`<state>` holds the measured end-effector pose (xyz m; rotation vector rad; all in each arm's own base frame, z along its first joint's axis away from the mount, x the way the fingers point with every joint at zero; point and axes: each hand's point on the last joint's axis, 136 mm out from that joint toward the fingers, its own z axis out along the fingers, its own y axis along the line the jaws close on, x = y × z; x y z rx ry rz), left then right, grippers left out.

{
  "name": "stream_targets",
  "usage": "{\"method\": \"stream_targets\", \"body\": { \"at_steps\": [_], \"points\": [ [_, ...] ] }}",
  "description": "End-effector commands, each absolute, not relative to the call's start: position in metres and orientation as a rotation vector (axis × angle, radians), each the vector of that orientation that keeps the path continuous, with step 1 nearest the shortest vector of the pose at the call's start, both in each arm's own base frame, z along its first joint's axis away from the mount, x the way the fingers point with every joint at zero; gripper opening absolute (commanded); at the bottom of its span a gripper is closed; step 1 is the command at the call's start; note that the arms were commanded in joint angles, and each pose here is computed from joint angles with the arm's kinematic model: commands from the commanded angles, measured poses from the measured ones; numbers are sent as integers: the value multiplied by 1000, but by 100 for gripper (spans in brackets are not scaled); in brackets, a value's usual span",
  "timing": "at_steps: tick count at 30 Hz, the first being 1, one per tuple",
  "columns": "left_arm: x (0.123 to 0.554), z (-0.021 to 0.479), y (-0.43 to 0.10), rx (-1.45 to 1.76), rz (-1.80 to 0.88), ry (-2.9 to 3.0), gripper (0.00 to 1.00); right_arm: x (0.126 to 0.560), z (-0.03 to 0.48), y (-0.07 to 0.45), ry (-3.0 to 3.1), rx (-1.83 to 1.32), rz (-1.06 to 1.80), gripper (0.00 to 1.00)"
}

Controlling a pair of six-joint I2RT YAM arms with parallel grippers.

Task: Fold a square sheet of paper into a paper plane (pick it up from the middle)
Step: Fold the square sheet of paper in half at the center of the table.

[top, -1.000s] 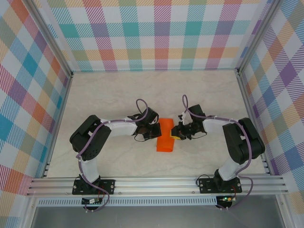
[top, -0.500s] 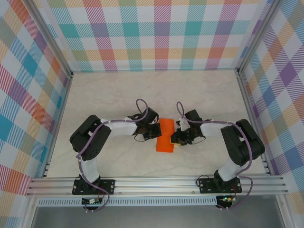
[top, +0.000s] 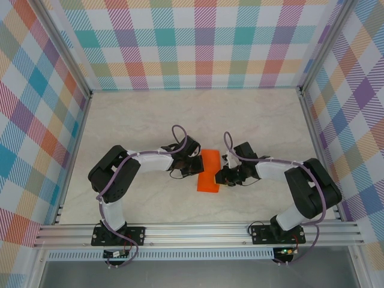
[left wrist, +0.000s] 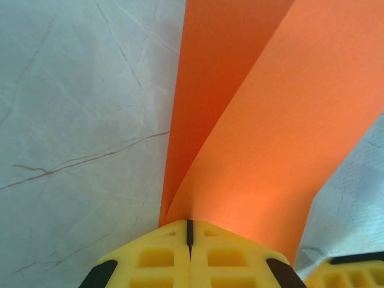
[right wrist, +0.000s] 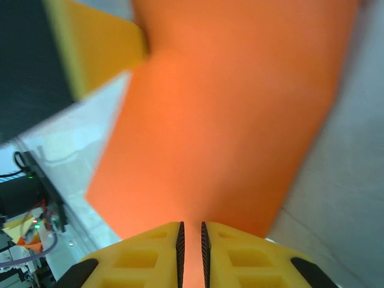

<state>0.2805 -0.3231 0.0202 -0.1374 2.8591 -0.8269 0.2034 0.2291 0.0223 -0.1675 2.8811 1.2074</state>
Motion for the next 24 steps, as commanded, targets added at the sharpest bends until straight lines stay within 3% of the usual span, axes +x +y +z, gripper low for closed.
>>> {"method": "stream_targets", "body": {
  "at_steps": [1,15,24],
  "points": [
    [263,-6,-304,-138,-665,2961,0,192,-3,219,2944,-118,1129,17],
    [262,-7,-305,-130,-667,2966,0,187,42,237,2785,-232,1326,19],
    [263,-5,-305,-126,-667,2963,0,167,-7,225,2987,-158,1165,18]
  ]
}}
